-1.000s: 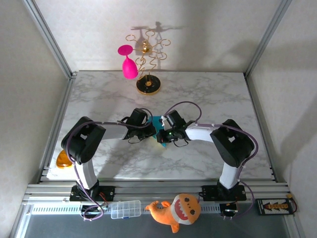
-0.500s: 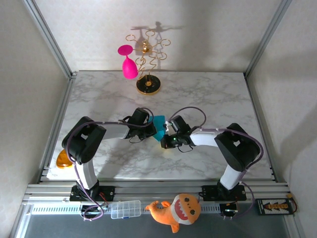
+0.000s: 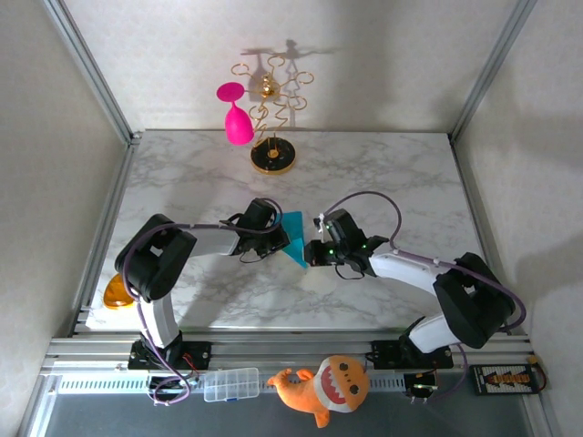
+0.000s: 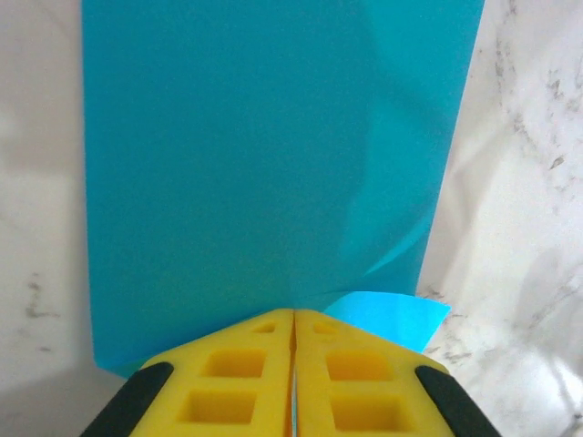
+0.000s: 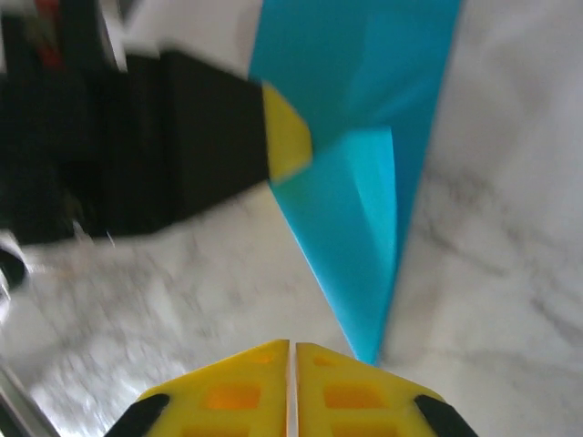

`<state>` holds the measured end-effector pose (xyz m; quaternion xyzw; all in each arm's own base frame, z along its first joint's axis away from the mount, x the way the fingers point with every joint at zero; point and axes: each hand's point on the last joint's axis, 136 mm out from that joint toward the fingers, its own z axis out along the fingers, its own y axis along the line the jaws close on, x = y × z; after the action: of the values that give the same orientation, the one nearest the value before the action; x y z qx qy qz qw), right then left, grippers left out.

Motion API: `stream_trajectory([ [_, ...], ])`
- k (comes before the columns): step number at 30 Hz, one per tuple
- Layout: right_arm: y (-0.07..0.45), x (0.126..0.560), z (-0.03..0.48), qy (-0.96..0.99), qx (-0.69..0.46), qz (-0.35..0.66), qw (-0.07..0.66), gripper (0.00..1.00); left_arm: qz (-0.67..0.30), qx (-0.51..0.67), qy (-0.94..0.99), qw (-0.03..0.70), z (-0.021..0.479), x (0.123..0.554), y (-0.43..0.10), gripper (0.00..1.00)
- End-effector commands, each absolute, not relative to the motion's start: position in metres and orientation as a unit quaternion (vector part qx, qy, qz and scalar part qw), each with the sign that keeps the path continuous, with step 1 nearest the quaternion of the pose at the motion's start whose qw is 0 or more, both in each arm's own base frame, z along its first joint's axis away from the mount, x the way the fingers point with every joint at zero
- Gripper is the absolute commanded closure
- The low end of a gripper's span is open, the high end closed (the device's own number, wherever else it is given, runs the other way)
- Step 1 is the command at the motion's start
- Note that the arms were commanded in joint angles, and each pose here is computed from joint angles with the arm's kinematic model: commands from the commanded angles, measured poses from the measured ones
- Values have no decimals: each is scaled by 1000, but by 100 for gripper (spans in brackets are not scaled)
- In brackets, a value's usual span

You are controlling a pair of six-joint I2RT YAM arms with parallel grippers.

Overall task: Fold a paper plane with a square sheet of paper (pick it up from the middle)
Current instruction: Third fold the triangle at the center of the table, then fourth fold the wing at the center of the table.

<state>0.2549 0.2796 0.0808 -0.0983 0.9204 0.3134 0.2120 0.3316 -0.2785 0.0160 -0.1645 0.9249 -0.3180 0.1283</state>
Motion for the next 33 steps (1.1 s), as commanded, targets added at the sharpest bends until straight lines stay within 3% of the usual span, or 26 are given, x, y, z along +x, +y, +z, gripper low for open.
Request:
stream_trajectory([
  [1,279,277,77,929,-41,295,220,93,-324,-221,914,106,5,318,-283,91],
  [5,288,280,59,937,-24,291,192,98,-357,-237,897,111,16,322,-296,91],
  [13,272,273,23,958,-2,243,155,97,-376,-234,887,132,41,331,-291,85],
  [23,256,258,-6,967,27,224,116,84,-363,-250,885,152,50,324,-251,69],
  [33,247,256,-15,969,48,220,98,81,-366,-247,888,129,35,318,-258,65],
])
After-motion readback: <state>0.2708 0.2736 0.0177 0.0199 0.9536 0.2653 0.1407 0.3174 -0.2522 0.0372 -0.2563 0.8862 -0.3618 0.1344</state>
